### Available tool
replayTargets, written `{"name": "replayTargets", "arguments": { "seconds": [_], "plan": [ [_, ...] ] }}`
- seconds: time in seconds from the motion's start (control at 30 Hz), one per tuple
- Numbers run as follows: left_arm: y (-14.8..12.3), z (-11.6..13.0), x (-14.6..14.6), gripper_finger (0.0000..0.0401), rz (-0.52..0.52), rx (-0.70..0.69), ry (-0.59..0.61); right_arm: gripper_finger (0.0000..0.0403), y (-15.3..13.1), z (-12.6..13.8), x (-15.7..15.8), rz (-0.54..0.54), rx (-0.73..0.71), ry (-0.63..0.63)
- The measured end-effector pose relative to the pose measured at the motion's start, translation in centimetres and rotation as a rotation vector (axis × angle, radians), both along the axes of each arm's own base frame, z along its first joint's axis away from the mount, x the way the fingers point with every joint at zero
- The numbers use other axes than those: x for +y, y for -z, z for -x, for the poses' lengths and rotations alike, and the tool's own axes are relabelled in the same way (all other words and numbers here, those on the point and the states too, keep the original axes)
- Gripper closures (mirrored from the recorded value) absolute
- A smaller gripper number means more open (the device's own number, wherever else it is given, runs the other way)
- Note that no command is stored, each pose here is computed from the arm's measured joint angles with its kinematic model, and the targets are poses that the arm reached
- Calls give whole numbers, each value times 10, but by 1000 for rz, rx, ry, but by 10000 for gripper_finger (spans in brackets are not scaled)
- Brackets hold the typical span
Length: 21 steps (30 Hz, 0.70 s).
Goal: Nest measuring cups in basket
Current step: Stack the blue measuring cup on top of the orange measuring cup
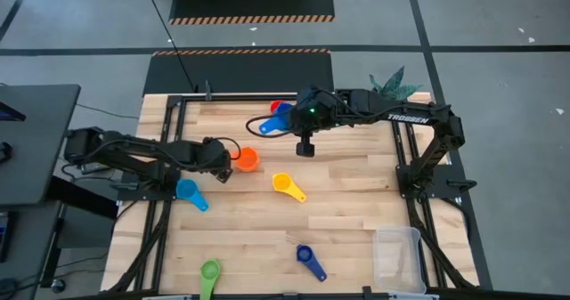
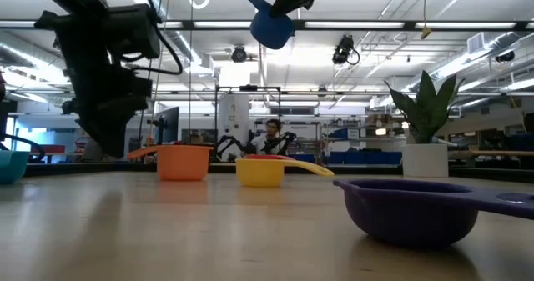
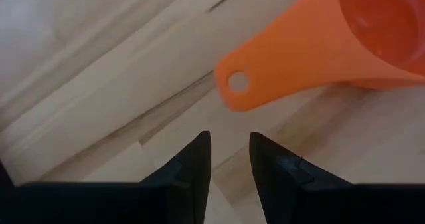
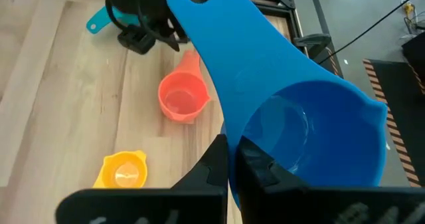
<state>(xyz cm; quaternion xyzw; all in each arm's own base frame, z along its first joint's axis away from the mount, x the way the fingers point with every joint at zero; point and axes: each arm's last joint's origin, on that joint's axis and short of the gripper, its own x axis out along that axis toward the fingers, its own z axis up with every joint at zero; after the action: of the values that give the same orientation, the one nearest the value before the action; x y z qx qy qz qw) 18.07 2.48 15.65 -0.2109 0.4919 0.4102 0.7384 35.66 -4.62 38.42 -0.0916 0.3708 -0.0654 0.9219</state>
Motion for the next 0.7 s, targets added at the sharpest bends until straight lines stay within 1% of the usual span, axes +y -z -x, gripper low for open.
{"name": "replayTargets", "arguments": {
  "seconds": [0.17, 0.33, 0.47, 0.6, 0.7],
  "plan": [
    [10, -12, 1, 289, -15, -1, 47, 393, 0, 0, 0, 5, 2, -4],
    [14, -28, 1, 289, -10, -95, 94, 393, 0, 0, 0, 4, 4, -4],
    [11, -37, 2, 289, -12, -182, 127, 393, 0, 0, 0, -6, 1, -8],
    [9, -40, 2, 289, -13, -221, 130, 393, 0, 0, 0, -25, -6, -2],
    [10, -38, 1, 289, 26, -206, 137, 393, 0, -1, 0, -44, -14, 10]
  ]
}}
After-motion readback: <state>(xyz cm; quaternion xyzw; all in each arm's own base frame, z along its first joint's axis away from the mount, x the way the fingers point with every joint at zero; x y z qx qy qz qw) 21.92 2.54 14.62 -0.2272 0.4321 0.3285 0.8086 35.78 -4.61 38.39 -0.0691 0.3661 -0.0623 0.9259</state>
